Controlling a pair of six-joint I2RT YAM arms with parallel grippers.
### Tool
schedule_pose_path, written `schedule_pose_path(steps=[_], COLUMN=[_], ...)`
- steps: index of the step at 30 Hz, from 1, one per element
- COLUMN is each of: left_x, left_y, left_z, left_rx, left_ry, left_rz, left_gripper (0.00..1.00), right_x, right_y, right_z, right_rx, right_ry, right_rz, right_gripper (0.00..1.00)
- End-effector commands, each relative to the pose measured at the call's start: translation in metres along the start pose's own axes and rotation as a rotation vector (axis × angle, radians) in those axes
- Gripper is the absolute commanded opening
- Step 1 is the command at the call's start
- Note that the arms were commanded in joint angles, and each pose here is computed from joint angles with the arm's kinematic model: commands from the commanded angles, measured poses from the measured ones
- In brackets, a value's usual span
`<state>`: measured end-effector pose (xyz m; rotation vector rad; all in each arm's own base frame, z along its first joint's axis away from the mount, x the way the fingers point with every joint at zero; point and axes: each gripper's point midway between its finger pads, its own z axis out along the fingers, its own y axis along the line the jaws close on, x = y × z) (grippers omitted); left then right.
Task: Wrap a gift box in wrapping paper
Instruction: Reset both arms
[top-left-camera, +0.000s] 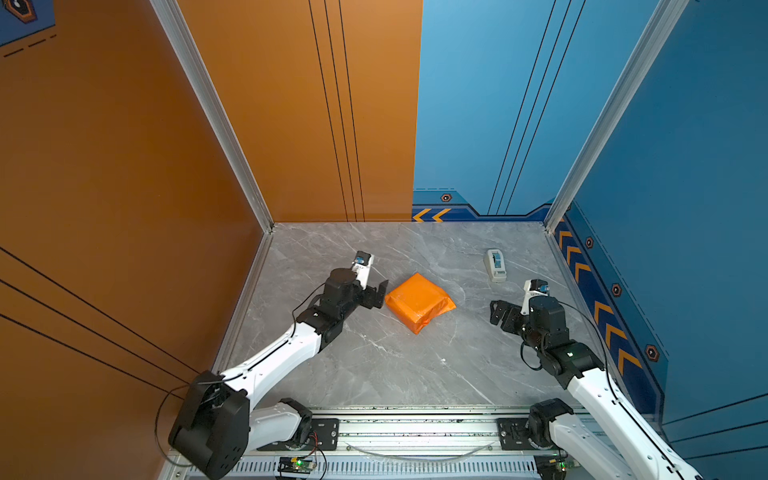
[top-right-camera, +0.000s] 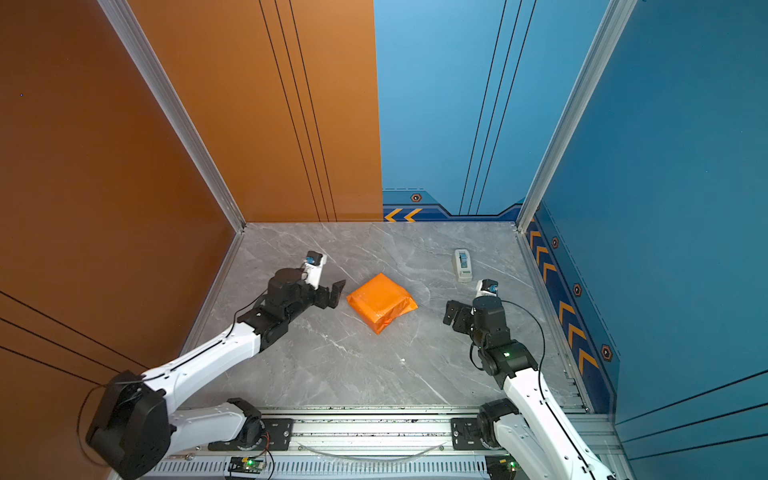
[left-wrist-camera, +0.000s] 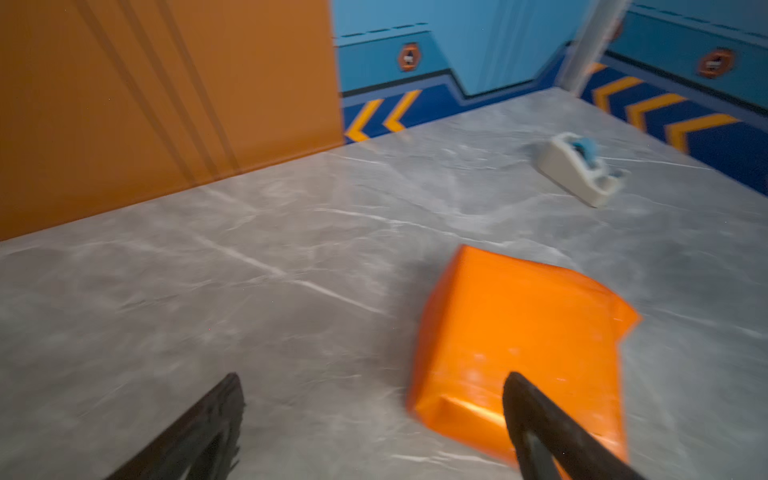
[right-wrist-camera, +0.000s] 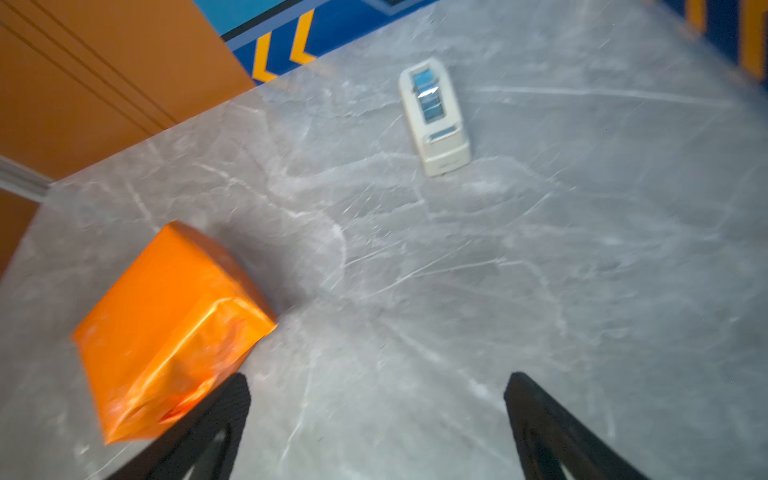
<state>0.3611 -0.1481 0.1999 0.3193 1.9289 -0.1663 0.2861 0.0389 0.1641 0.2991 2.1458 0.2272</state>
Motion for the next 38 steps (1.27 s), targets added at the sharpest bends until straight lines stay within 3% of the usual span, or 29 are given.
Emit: schedule_pose_path(steps=[1, 5, 9, 12, 16, 18, 19, 20, 22, 23, 38], left_x=[0.017, 0.050, 0.095, 0.084, 0.113, 0.114, 0.118, 0.119, 0.115, 0.115, 0.114], left_y=[0.077, 0.121, 0.138, 0.136, 0.161, 0.176, 0.176, 0.175, 0.175, 0.174, 0.165], left_z=[-0.016, -0.025, 0.000, 0.016, 0.017, 0.017, 0.016, 0.016, 0.018, 0.018, 0.025], left_rx=[-0.383, -0.567, -0.537, -0.515, -0.465, -0.464, -0.459, -0.468, -0.488, -0.486, -0.443], left_ry=[-0.005, 0.011, 0.013, -0.014, -0.010, -0.081, -0.040, -0.010, -0.051, -0.043, -0.013], left_rz=[0.055, 0.065, 0.003, 0.063, -0.115, -0.182, -0.195, -0.190, -0.165, -0.162, -0.126], left_gripper=[0.98, 0.98, 0.98, 0.98, 0.98, 0.98, 0.98, 0.98, 0.98, 0.98, 0.98], right_x=[-0.034, -0.035, -0.026, -0.025, -0.026, -0.030, -0.024, -0.018, -0.016, -0.010, -0.012], right_y=[-0.025, -0.042, -0.054, -0.054, -0.048, -0.040, -0.041, -0.041, -0.039, -0.046, -0.045], right_z=[0.009, 0.026, 0.044, 0.058, 0.080, 0.093, 0.103, 0.113, 0.125, 0.125, 0.128], right_rx=[0.095, 0.075, 0.066, 0.042, 0.001, -0.027, -0.013, -0.004, -0.015, 0.012, 0.003], right_ry=[-0.159, -0.238, -0.255, -0.278, -0.314, -0.338, -0.301, -0.274, -0.302, -0.228, -0.235], right_rz=[-0.157, -0.182, -0.221, -0.239, -0.246, -0.254, -0.264, -0.282, -0.283, -0.276, -0.266], right_gripper=[1.00, 1.00, 1.00, 1.00, 1.00, 1.00, 1.00, 1.00, 1.00, 1.00, 1.00])
